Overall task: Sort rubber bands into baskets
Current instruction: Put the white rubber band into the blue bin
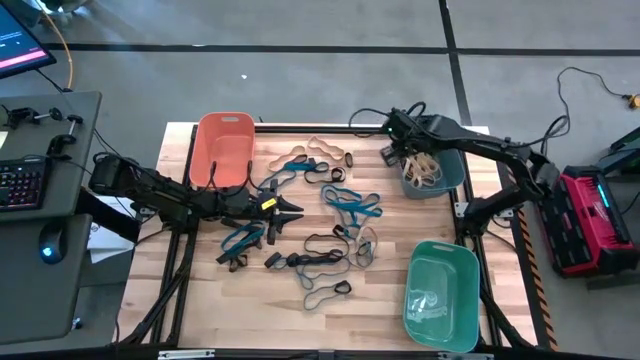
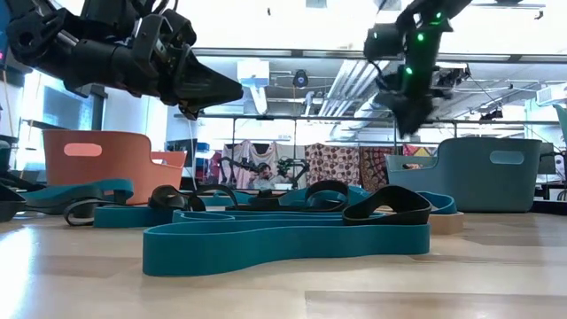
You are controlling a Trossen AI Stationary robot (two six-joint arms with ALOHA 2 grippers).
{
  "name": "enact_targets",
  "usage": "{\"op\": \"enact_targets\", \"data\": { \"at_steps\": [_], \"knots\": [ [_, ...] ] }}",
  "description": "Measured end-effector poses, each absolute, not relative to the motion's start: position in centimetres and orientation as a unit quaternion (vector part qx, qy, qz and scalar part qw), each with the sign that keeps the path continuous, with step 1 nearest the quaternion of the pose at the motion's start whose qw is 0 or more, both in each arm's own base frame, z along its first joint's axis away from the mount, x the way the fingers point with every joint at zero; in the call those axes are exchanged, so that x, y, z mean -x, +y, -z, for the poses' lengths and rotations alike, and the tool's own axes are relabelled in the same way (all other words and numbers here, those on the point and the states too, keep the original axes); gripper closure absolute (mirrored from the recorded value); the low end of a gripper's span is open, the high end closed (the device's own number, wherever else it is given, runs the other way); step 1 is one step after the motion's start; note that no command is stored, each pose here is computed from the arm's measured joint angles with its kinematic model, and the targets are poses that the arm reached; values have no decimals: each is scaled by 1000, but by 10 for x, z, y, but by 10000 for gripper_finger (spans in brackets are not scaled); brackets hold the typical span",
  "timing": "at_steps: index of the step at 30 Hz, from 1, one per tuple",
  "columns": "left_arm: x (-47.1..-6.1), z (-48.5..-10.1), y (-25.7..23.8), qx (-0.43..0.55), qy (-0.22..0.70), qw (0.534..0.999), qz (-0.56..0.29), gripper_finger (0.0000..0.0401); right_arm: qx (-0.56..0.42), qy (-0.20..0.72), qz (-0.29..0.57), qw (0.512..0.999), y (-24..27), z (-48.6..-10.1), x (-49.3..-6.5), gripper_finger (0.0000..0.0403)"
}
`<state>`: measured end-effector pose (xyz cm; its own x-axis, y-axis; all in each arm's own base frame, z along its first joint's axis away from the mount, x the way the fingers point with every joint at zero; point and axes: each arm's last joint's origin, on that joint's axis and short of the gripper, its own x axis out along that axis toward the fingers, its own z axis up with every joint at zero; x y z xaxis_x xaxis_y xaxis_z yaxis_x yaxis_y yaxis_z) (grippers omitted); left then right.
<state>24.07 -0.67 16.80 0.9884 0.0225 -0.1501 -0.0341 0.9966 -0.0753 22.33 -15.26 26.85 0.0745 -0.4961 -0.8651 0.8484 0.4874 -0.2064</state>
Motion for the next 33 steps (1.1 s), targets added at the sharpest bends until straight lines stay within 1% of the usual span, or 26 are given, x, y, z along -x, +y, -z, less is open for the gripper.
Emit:
{"op": "enact_targets", "data": {
  "at_steps": [4, 5, 6, 8, 11, 14, 17, 21, 25, 28, 33],
  "knots": [
    [-241, -168, -6, 39, 75, 996, -15, 344, -152, 425, 416, 789, -146, -279, -246, 373],
    [-241, -168, -6, 39, 74, 996, -15, 346, -146, 409, 398, 808, -143, -281, -252, 388],
    [-241, -168, -6, 38, 74, 996, -15, 348, -144, 391, 377, 827, -141, -284, -259, 392],
    [-241, -168, -6, 38, 75, 996, -17, 352, -142, 359, 334, 860, -136, -287, -271, 384],
    [-241, -168, -5, 33, 75, 997, -18, 358, -135, 333, 294, 886, -128, -285, -289, 384],
    [-241, -168, -4, 23, 74, 997, -21, 365, -128, 328, 272, 895, -124, -276, -303, 396],
    [-241, -169, -1, 22, 70, 997, -26, 377, -128, 342, 267, 892, -125, -261, -314, 400],
    [-241, -170, 0, 23, 65, 997, -27, 398, -130, 361, 275, 882, -133, -241, -323, 391],
    [-241, -171, 0, 23, 60, 998, -17, 399, -125, 368, 280, 878, -142, -225, -330, 371],
    [-241, -171, -1, 24, 61, 998, -15, 401, -130, 376, 288, 871, -150, -214, -332, 339],
    [-241, -171, -1, 27, 61, 998, -15, 401, -137, 395, 299, 858, -162, -197, -333, 268]
  ]
}}
